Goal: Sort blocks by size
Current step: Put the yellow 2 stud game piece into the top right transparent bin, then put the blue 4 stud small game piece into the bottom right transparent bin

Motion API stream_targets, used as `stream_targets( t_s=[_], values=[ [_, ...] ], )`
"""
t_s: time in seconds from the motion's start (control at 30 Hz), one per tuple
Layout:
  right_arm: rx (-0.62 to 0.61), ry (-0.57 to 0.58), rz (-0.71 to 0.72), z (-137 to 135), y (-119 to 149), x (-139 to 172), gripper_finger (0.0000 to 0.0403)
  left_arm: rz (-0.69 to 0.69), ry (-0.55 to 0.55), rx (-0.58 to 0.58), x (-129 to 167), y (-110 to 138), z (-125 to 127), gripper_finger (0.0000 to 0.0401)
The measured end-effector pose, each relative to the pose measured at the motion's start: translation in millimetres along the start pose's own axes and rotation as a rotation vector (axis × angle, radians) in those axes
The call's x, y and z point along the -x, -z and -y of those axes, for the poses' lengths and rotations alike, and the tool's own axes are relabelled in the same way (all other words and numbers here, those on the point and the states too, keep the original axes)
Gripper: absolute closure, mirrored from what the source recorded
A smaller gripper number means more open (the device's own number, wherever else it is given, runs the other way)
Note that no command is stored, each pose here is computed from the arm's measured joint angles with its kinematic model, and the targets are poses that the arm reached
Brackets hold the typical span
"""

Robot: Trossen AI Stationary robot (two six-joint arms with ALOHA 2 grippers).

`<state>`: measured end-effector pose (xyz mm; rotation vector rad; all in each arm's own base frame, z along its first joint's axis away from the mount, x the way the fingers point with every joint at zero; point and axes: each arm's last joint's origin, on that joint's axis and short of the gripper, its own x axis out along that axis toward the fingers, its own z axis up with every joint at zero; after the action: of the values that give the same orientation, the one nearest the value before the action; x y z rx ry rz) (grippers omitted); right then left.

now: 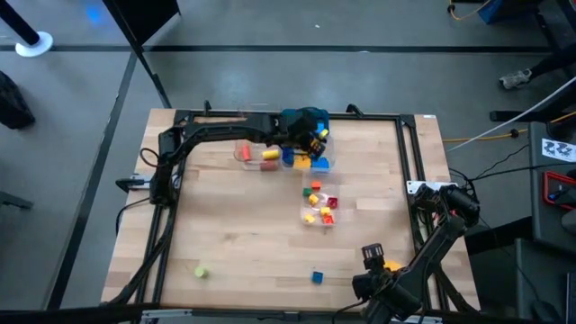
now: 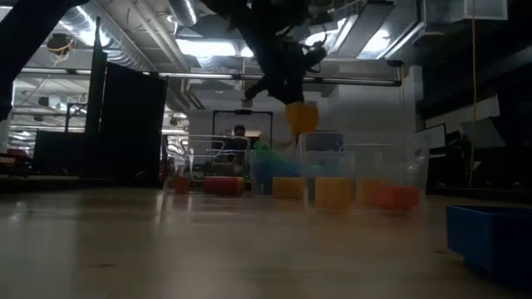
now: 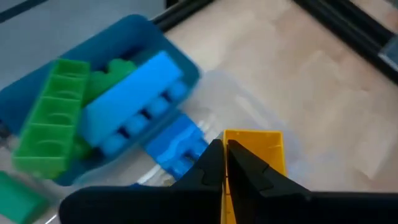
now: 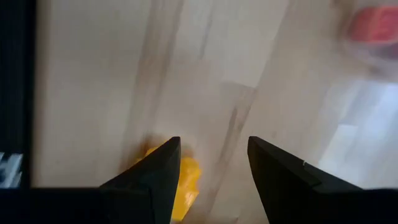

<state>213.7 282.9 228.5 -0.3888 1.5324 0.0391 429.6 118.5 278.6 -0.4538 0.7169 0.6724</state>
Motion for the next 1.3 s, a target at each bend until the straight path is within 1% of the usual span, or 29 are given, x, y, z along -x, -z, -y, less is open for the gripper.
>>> stream_targets(
  t_s=[0.17,0.3,0.4,0.6,0.67,0.73,0.87,0.97,1.07,1.17,1.3],
  values=[
    [-0.002,0.099,0.079,3.5,-2.8,0.0,0.0213,-0.026,-0.035,0.028,-7.0,0.6,-13.0,0.0389],
    [-0.003,0.122,0.089,6.4,-4.5,-0.6,0.0213,-0.04,-0.044,0.016,-11.4,2.6,-17.4,0.0376],
    [0.002,0.128,0.097,6.5,-5.0,-0.5,0.0213,-0.049,-0.053,0.01,-15.3,5.6,-20.8,0.0354],
    [-0.008,0.07,0.173,0.6,-12.4,-0.3,0.0213,-0.066,-0.058,0.021,-17.9,9.8,-22.2,0.03],
    [-0.022,0.034,0.218,-2.9,-16.8,0.5,0.0213,-0.085,-0.02,0.034,-15.1,10.2,-20.1,0.0291],
    [-0.036,-0.001,0.262,-6.1,-21.2,1.5,0.0213,-0.107,0.05,0.042,-8.9,9.7,-16.2,0.0289],
    [-0.066,-0.075,0.357,-12.7,-30.4,4.6,0.0213,-0.144,0.217,0.015,18.4,8.9,-1.9,0.0296],
    [-0.092,-0.124,0.433,-17.1,-37.4,8.0,0.0213,-0.146,0.264,-0.024,39.4,14.2,12.9,0.0304],
    [-0.123,-0.142,0.51,-19.3,-43.8,11.1,0.0213,-0.102,0.316,-0.075,67.1,18.7,30.9,0.0311],
    [-0.147,-0.133,0.549,-19.9,-49.5,9.3,0.0213,-0.062,0.333,-0.118,96.5,27.4,47.3,0.0318],
    [-0.195,-0.13,0.561,-17.9,-61.9,-1.5,0.0213,-0.035,0.286,-0.183,133.4,47.7,64.4,0.0325]
  ],
)
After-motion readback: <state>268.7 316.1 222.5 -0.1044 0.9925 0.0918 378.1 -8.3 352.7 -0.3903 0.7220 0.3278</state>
